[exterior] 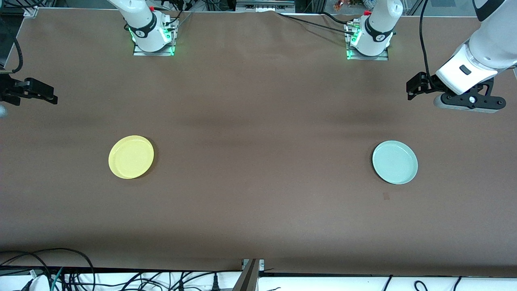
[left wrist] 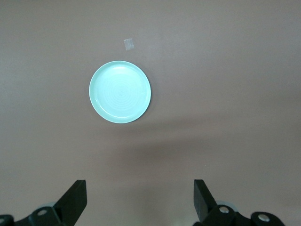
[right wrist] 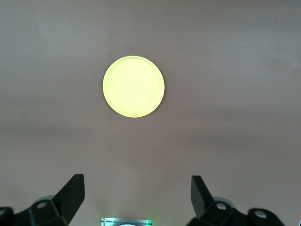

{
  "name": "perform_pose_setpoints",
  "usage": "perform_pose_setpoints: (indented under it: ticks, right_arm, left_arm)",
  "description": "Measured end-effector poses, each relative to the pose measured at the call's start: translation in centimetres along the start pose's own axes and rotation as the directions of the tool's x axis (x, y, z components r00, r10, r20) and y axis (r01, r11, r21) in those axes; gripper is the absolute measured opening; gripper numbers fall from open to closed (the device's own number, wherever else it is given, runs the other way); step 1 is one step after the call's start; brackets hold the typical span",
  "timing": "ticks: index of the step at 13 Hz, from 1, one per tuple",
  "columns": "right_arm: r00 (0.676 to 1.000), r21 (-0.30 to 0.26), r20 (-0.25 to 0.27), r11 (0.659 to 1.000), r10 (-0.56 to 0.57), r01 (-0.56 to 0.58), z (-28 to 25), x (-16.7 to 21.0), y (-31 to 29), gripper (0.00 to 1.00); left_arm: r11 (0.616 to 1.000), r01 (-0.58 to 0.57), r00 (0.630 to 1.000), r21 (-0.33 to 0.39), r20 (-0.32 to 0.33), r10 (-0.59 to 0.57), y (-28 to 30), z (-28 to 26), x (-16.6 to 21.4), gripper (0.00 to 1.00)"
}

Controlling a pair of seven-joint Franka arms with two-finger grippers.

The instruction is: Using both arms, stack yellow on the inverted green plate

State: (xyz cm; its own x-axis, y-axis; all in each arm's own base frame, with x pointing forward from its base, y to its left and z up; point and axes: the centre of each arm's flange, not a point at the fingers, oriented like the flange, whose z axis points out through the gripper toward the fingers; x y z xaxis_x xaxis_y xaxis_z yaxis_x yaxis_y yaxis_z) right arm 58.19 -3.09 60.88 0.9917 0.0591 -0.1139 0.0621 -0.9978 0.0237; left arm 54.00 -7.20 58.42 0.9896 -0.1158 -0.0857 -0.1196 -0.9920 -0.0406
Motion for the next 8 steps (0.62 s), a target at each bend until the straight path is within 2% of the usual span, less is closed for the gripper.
perform_pose_setpoints:
  ticks: [4, 6, 8]
  right_arm:
    - [1.000, 0.000, 0.000, 1.000, 0.000, 0.000, 0.0, 0.0, 0.0, 1.00]
    - [1.000, 0.000, 0.000, 1.000, 0.000, 0.000, 0.0, 0.0, 0.0, 1.00]
    - [1.000, 0.000, 0.000, 1.000, 0.000, 0.000, 0.0, 0.0, 0.0, 1.00]
  left_arm:
    - [1.000, 0.002, 1.000, -0.001, -0.008, -0.002, -0.1, 0.1, 0.3, 1.00]
    - [1.000, 0.022, 0.998, -0.005, -0.067, -0.022, -1.2, 0.5, 1.7, 1.00]
    - [0.999, 0.051, 0.997, -0.010, -0.055, -0.052, -3.2, 2.4, 3.1, 1.00]
